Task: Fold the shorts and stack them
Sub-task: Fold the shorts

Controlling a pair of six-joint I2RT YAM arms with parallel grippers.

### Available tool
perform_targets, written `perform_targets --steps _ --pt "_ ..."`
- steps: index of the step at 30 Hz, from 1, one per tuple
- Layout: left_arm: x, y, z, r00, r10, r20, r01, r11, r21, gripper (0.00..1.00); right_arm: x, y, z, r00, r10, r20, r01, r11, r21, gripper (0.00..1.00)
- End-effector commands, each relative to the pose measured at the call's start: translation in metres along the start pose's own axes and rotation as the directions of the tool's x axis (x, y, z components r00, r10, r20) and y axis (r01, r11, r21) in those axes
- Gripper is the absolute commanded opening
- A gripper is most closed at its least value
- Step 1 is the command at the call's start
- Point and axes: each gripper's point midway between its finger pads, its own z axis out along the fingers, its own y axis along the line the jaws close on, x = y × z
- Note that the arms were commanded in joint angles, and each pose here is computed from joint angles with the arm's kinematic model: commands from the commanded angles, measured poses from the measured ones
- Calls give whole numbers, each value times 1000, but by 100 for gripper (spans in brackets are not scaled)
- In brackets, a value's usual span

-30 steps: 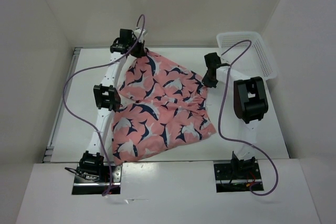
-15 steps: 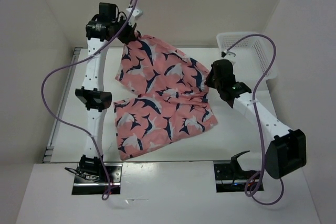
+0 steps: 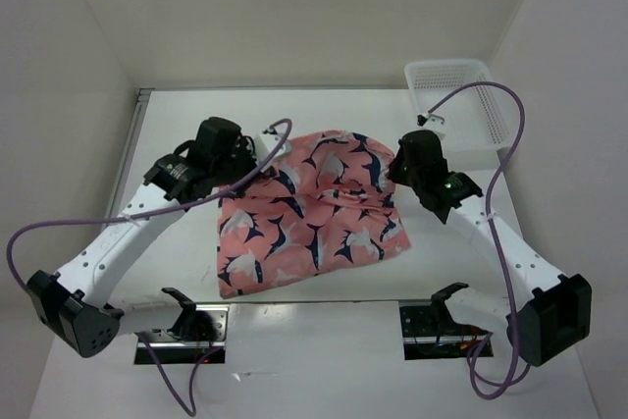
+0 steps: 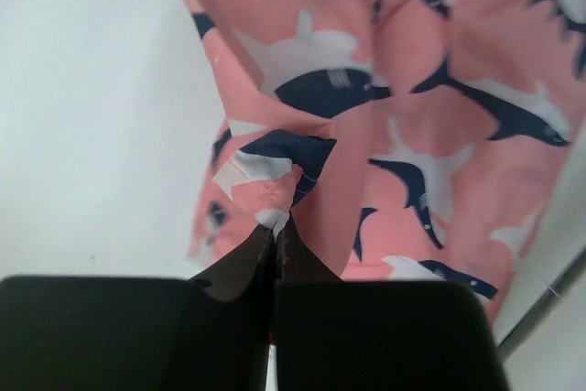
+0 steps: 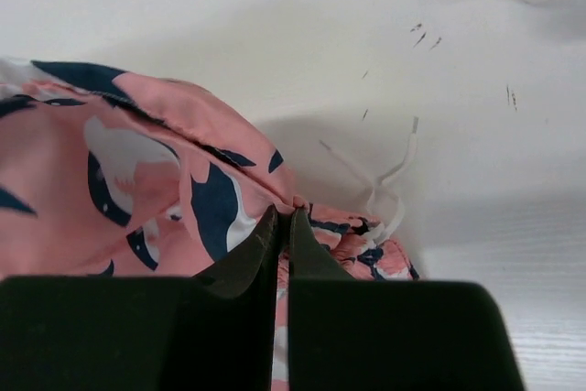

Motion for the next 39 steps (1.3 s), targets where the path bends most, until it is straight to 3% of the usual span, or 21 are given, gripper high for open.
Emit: perform_targets --steps 1,7,10,12,14,17,22,25,31,33,36,39 --pt "17 25 -3 986 -169 14 169 977 -130 0 5 1 -22 1000 -30 -8 30 999 -26 0" --pt "77 -2 -3 982 -171 -74 163 980 -112 0 27 12 -57 998 -46 -35 42 992 -118 0" --pt "78 0 -16 992 -121 -30 115 983 -142 2 34 27 -80 998 -54 -37 46 980 -193 0" --pt "77 1 -23 998 -66 -14 63 986 -153 7 33 38 -89 998 -41 -47 30 974 -224 0" --pt "92 -10 -25 998 -12 -61 5 994 -111 18 42 41 -92 993 -38 -114 14 978 -206 1" --pt "107 -17 -31 994 63 -93 -71 994 -88 25 58 39 -100 975 -10 -220 -28 985 -168 4" --pt "119 -41 -34 991 100 -89 -100 995 11 26 90 29 -111 938 62 -342 -112 985 -129 8" --pt "120 -45 -31 987 119 -104 -114 992 59 19 104 21 -116 910 97 -403 -141 987 -80 8" --pt "142 -72 -43 941 293 -170 -236 927 293 26 148 -4 -145 811 121 -573 -140 990 12 31" --pt "153 -76 -48 912 366 -184 -289 893 345 30 145 1 -159 805 115 -582 -159 987 -25 37" --pt "157 -81 -63 897 403 -180 -319 873 369 35 150 4 -178 763 72 -642 -122 992 -34 48" --pt "143 -78 -84 880 459 -124 -403 858 320 37 152 5 -200 698 -7 -716 -74 994 -82 51"
